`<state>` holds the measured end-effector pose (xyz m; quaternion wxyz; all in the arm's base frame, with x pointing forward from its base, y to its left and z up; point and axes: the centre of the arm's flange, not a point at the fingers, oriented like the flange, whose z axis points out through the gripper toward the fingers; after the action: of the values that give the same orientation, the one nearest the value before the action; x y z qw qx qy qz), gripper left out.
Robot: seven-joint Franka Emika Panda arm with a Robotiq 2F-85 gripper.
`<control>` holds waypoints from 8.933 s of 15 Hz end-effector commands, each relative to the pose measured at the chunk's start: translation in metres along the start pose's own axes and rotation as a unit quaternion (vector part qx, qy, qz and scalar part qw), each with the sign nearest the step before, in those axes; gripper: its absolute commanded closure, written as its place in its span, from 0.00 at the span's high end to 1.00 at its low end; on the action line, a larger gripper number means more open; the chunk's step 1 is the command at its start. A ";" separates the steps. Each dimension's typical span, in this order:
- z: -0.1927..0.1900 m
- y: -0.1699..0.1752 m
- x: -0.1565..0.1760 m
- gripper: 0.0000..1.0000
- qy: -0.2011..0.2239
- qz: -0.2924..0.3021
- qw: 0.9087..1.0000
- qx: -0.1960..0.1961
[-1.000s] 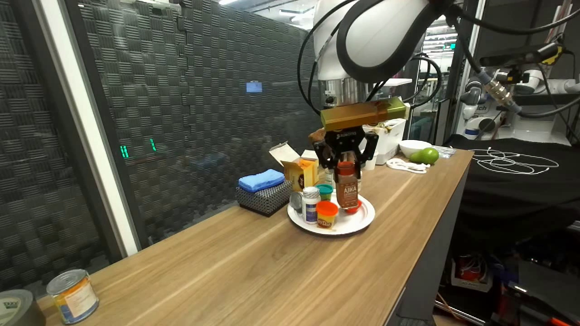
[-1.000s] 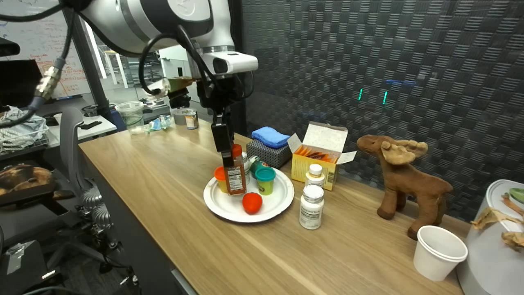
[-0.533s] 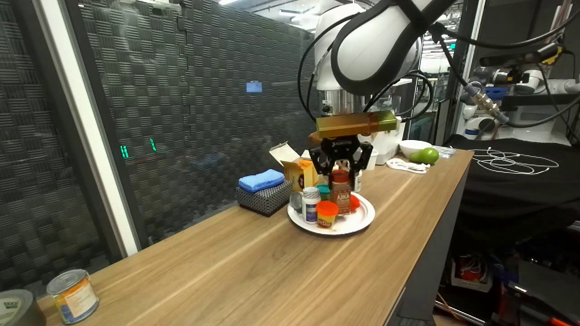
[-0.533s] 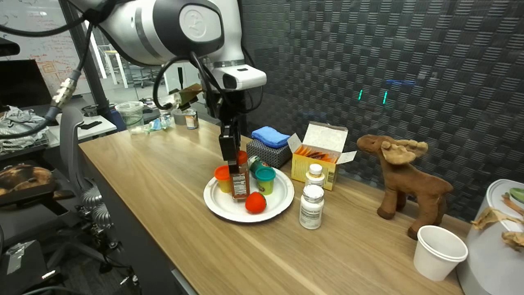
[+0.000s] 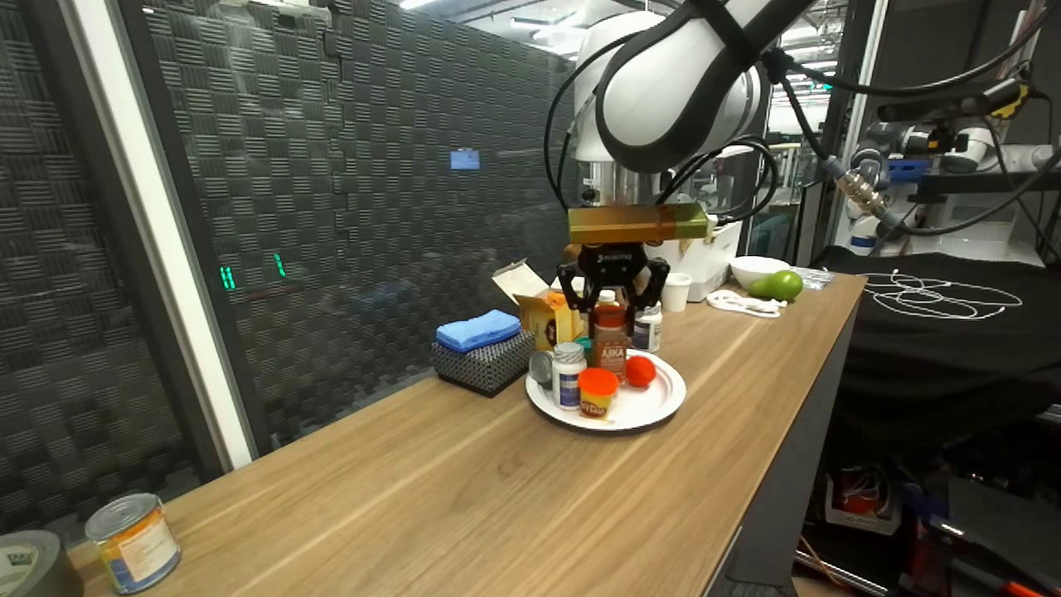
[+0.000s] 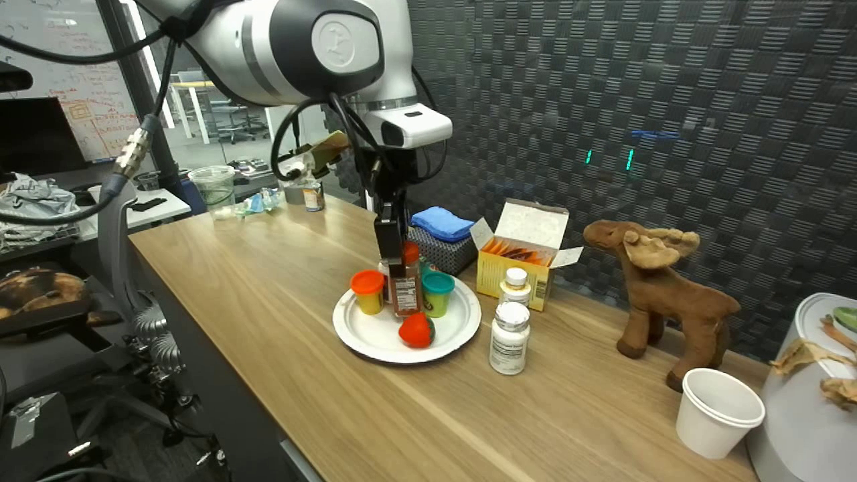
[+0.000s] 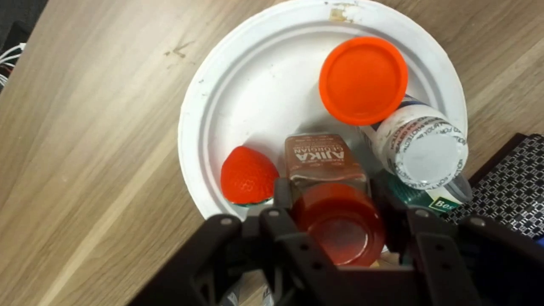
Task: Pick up all the objects surrounding the white plate and arrange them on the plate
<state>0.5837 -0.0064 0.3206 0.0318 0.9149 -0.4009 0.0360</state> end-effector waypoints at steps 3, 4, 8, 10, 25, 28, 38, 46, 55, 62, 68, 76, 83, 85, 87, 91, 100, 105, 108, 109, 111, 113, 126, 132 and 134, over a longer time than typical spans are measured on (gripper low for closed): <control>-0.006 -0.023 0.011 0.25 -0.003 0.001 0.999 0.036; -0.004 -0.025 0.010 0.25 -0.006 0.000 0.999 0.036; 0.005 -0.030 0.005 0.25 -0.019 -0.001 0.999 0.035; 0.008 -0.030 0.003 0.25 -0.023 -0.003 0.999 0.034; -0.050 0.034 0.053 1.00 0.032 0.042 0.998 0.030; -0.034 0.059 0.085 1.00 0.023 0.077 0.997 0.012; 0.023 0.098 0.129 1.00 -0.017 0.137 0.990 -0.010; 0.035 0.098 0.140 0.58 -0.020 0.162 0.987 -0.002; 0.033 0.099 0.139 1.00 -0.014 0.160 0.987 -0.006; 0.039 0.104 0.147 0.72 -0.016 0.167 0.986 -0.012; 0.033 0.102 0.142 0.37 -0.013 0.157 0.987 -0.006; -0.010 0.081 0.046 0.20 0.006 0.099 0.995 -0.029; -0.044 0.059 -0.064 0.19 0.050 0.052 0.997 -0.039; -0.042 0.054 -0.075 0.19 0.041 0.040 0.998 -0.026; -0.033 0.050 -0.077 0.19 0.032 0.028 0.999 -0.013; -0.008 0.037 -0.066 0.19 0.039 0.019 0.999 0.018; 0.007 0.010 -0.064 0.19 0.025 -0.032 0.997 0.073; -0.005 0.016 -0.074 0.84 0.031 -0.046 0.997 0.060; -0.013 0.028 -0.073 1.00 0.035 -0.030 0.997 0.063; -0.016 0.032 -0.066 1.00 0.034 -0.019 0.997 0.067; -0.017 0.038 -0.050 1.00 0.028 0.001 0.997 0.067; -0.015 0.045 -0.021 1.00 0.017 0.020 0.997 0.070; -0.004 0.033 0.153 1.00 -0.014 0.115 0.993 0.029; 0.008 0.014 0.176 0.85 -0.022 0.119 0.993 0.015; 0.013 0.012 0.180 0.64 -0.023 0.123 0.992 0.010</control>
<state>0.6730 -0.1403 0.3224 0.0120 0.8668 -0.4976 0.0297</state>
